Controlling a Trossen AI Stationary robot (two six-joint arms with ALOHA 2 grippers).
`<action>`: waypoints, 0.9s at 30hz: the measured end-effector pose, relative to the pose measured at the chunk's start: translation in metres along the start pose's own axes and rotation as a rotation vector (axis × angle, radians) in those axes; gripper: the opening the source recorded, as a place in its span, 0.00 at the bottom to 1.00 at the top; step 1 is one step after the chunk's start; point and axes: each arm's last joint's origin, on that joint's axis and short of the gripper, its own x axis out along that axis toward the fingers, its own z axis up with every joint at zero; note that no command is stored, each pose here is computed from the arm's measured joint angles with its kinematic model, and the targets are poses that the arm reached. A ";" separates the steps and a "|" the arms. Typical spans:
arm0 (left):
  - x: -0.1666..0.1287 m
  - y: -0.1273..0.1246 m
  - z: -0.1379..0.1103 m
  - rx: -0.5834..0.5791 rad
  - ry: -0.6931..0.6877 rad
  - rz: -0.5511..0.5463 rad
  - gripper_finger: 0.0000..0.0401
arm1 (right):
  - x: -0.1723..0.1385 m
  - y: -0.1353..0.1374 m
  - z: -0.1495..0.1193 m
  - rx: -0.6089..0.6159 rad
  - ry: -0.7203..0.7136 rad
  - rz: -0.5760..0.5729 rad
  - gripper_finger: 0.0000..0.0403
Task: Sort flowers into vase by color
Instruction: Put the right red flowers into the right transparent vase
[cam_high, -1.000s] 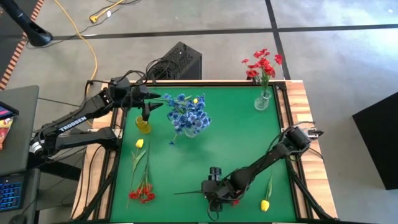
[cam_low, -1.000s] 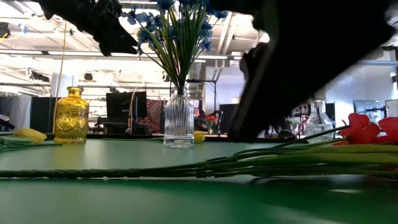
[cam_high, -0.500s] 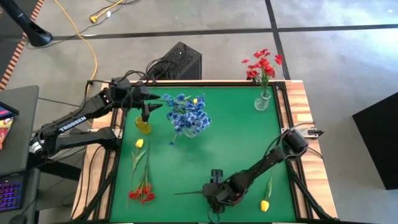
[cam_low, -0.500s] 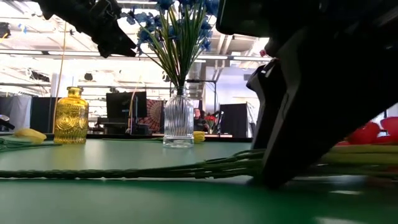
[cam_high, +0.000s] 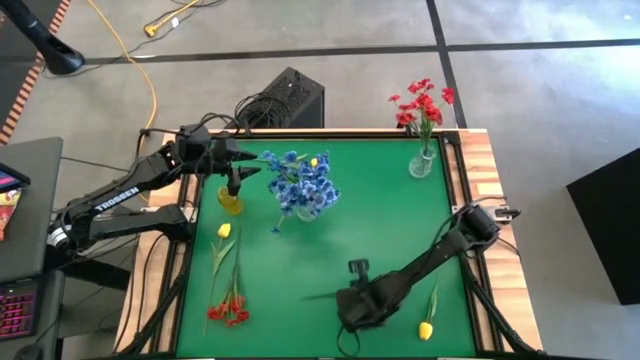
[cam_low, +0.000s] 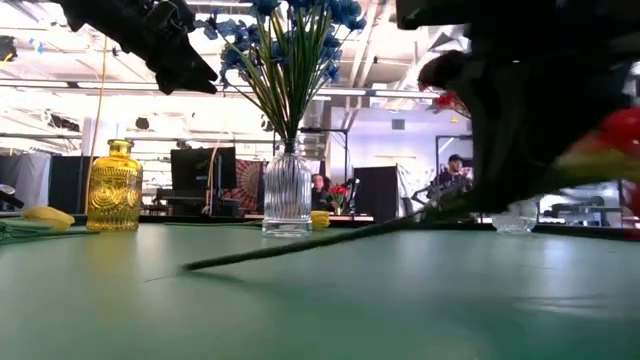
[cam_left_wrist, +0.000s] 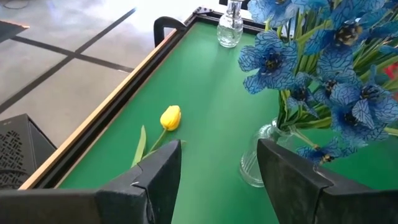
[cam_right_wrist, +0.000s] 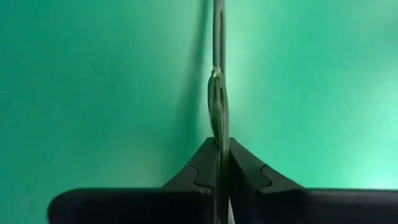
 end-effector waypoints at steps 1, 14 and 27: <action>0.000 0.000 0.000 0.000 0.000 0.000 0.50 | -0.002 -0.005 -0.001 -0.047 0.029 -0.026 0.13; 0.000 0.000 0.000 -0.006 0.000 0.001 0.50 | 0.001 -0.029 0.002 -0.610 0.112 -0.045 0.17; 0.000 0.000 0.001 -0.006 -0.005 0.001 0.50 | -0.004 -0.031 -0.001 -0.379 0.129 -0.059 0.55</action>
